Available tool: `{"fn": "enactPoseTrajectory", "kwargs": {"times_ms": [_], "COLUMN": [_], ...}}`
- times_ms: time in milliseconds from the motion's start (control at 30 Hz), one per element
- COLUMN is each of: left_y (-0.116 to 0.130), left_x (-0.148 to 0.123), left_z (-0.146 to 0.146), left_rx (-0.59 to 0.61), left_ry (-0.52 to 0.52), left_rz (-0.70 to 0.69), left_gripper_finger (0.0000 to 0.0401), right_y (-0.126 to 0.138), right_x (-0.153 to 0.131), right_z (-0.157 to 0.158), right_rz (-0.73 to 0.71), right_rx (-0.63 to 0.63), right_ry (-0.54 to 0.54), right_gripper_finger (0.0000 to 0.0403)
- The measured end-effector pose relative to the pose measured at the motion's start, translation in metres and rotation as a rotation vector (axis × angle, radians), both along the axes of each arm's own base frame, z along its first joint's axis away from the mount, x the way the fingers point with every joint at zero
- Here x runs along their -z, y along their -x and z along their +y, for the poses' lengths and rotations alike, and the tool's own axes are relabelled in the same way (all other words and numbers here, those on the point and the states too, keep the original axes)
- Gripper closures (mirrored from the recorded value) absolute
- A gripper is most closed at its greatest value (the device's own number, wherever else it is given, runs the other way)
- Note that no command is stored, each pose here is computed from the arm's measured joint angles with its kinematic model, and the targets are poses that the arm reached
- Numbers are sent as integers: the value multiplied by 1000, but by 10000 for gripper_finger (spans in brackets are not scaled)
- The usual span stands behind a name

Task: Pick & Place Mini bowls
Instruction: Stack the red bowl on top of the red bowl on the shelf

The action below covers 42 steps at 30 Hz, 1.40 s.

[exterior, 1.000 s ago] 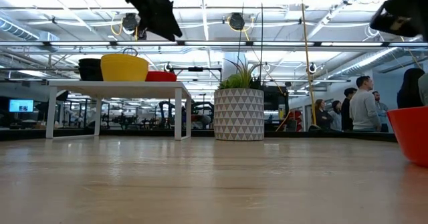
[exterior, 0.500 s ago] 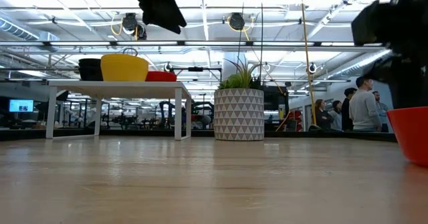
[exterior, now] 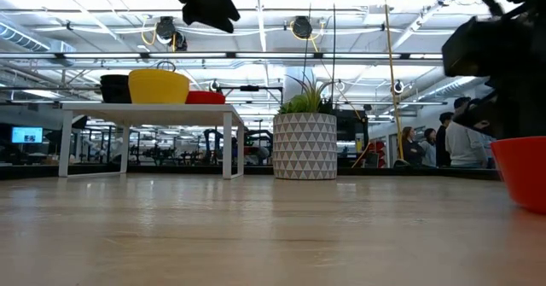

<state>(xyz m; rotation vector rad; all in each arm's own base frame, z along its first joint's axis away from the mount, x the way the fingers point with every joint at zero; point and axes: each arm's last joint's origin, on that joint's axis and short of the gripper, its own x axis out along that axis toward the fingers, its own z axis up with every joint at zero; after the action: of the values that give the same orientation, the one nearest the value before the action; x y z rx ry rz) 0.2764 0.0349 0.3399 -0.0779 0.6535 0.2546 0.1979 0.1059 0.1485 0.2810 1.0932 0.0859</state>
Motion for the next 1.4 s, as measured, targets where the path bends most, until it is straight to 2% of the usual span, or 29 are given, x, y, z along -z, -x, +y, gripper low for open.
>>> {"fn": "enactPoseTrajectory", "kwargs": {"times_ms": [67, 100, 200, 367, 500, 633, 733, 867, 1033, 1200, 1400], "left_y": [-1, -1, -2, 0, 4, 9, 14, 23, 31, 36, 37], "left_x": [0, 0, 0, -1, -3, -8, -11, -16, -18, -23, -22], "left_z": [-6, -9, -17, -33, -44, -54, -59, -64, -68, -71, -71], "left_rx": [21, 33, 75, 135, 177, 211, 220, 226, 224, 232, 229], "left_ry": [1, -2, -16, -20, -20, -22, -24, -28, -4, 2, -3], "left_rz": [0, 1, 4, 11, 11, -13, -18, -26, -17, -39, -28], "left_gripper_finger": [183, 183, 183, 183, 183, 183, 183, 183, 183, 183, 183], "right_y": [-3, -4, -13, -34, -54, -84, -111, -148, -178, -196, -200], "right_x": [0, 0, -3, -13, -19, -22, -22, -19, -12, -11, -8], "right_z": [-4, -7, -16, -38, -60, -77, -91, -113, -138, -152, -156], "right_rz": [-5, -5, -47, -222, -360, -419, -415, -397, -343, -356, -341], "right_rx": [43, 65, 133, 165, 197, 150, 137, 135, 183, 231, 255], "right_ry": [3, -4, -38, -43, -12, 59, 85, 55, 39, 34, 24], "right_gripper_finger": [383, 392, 395, 400, 401, 401, 402, 402, 402, 402, 402]}}
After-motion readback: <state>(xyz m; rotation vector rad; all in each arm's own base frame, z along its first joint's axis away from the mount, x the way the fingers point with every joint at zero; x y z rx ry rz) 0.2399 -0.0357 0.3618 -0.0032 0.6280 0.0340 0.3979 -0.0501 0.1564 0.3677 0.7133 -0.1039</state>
